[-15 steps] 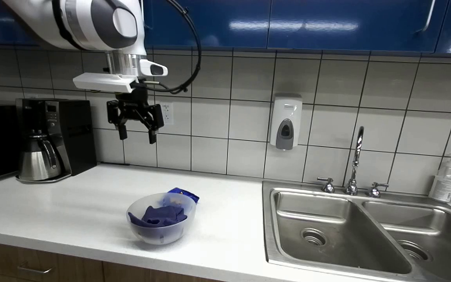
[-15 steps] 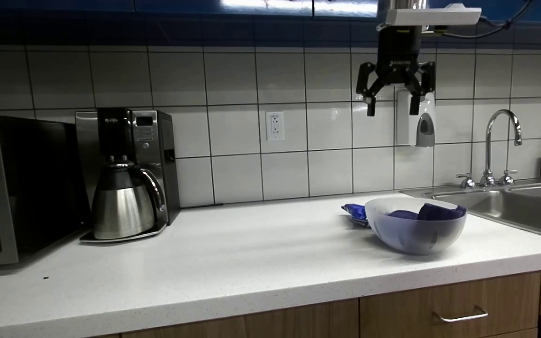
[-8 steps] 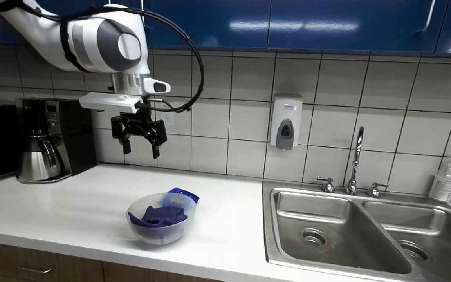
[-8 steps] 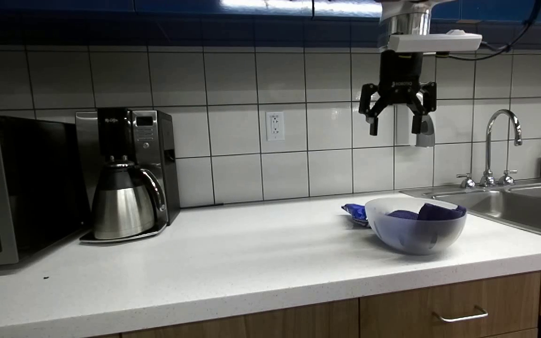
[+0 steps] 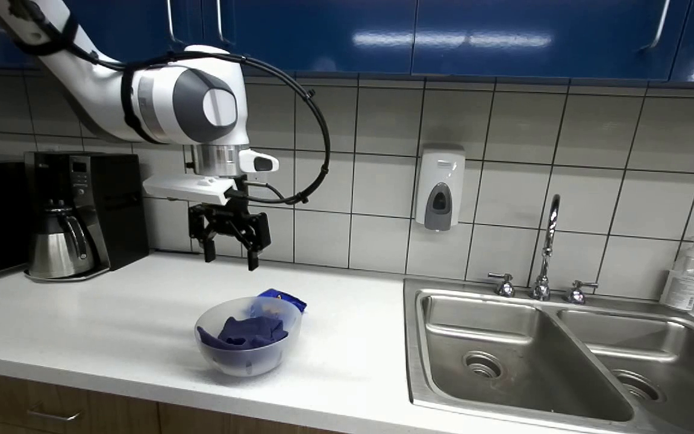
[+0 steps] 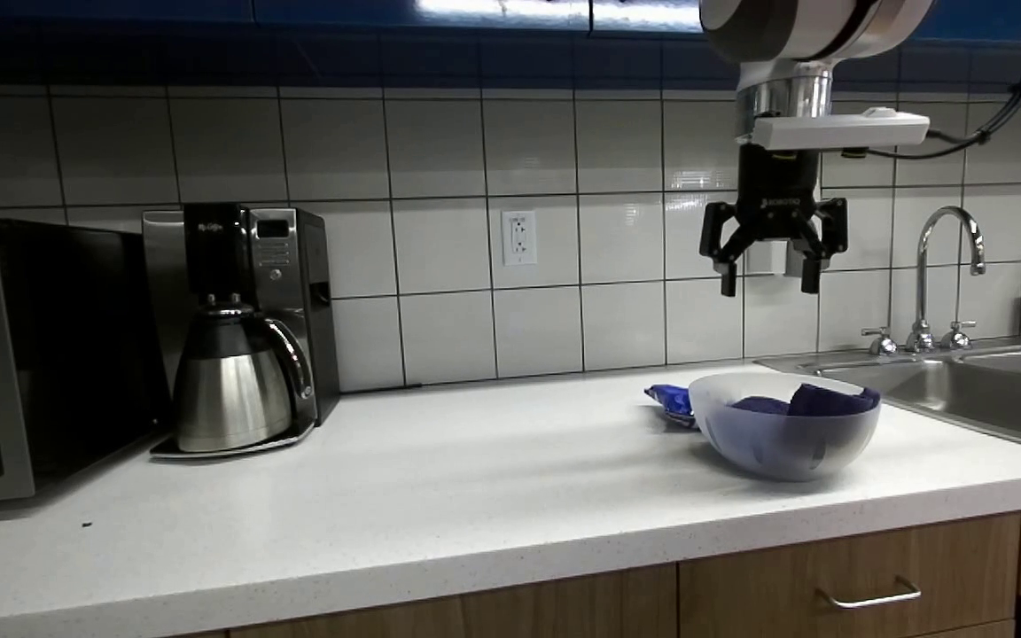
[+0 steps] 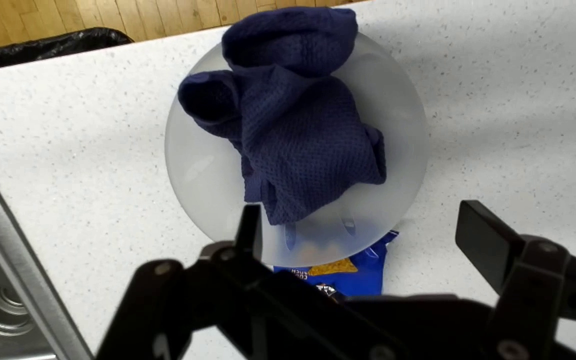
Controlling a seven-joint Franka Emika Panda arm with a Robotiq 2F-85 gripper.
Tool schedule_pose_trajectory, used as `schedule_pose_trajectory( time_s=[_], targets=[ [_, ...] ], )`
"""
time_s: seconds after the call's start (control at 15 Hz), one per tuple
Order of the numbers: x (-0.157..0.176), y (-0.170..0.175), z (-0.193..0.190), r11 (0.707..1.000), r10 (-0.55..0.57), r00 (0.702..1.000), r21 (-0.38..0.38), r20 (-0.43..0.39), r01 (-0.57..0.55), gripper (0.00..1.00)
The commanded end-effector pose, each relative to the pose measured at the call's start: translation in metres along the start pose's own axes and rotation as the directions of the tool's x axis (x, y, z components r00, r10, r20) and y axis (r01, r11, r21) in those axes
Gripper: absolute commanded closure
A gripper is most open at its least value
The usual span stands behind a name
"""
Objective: Take the towel out of the bowl and place it on the counter top
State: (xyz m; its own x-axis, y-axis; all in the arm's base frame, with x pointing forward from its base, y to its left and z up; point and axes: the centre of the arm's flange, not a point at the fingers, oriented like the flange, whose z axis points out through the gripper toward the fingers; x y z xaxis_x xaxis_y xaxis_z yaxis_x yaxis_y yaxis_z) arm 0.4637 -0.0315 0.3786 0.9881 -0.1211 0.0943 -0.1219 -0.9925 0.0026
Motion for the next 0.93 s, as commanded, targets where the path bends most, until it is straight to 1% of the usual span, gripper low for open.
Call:
schedule_pose_trajectory(
  time_s=[0.0,0.2,0.47,0.67,0.87],
  targets=[
    [-0.003,0.014,0.02,1.0,-0.001,1.0,0.001,0.016,0.001,0.0],
    [-0.01,0.02,0.038,1.0,-0.017,0.999,0.005,0.03,0.017,0.0],
    [-0.017,0.021,0.058,0.999,-0.044,0.999,0.003,0.023,0.044,0.0],
    [-0.017,0.023,0.071,0.997,-0.071,0.997,-0.003,0.02,0.071,0.0],
    [-0.014,0.029,0.086,0.995,-0.096,0.995,-0.01,0.036,0.097,0.0]
  ],
)
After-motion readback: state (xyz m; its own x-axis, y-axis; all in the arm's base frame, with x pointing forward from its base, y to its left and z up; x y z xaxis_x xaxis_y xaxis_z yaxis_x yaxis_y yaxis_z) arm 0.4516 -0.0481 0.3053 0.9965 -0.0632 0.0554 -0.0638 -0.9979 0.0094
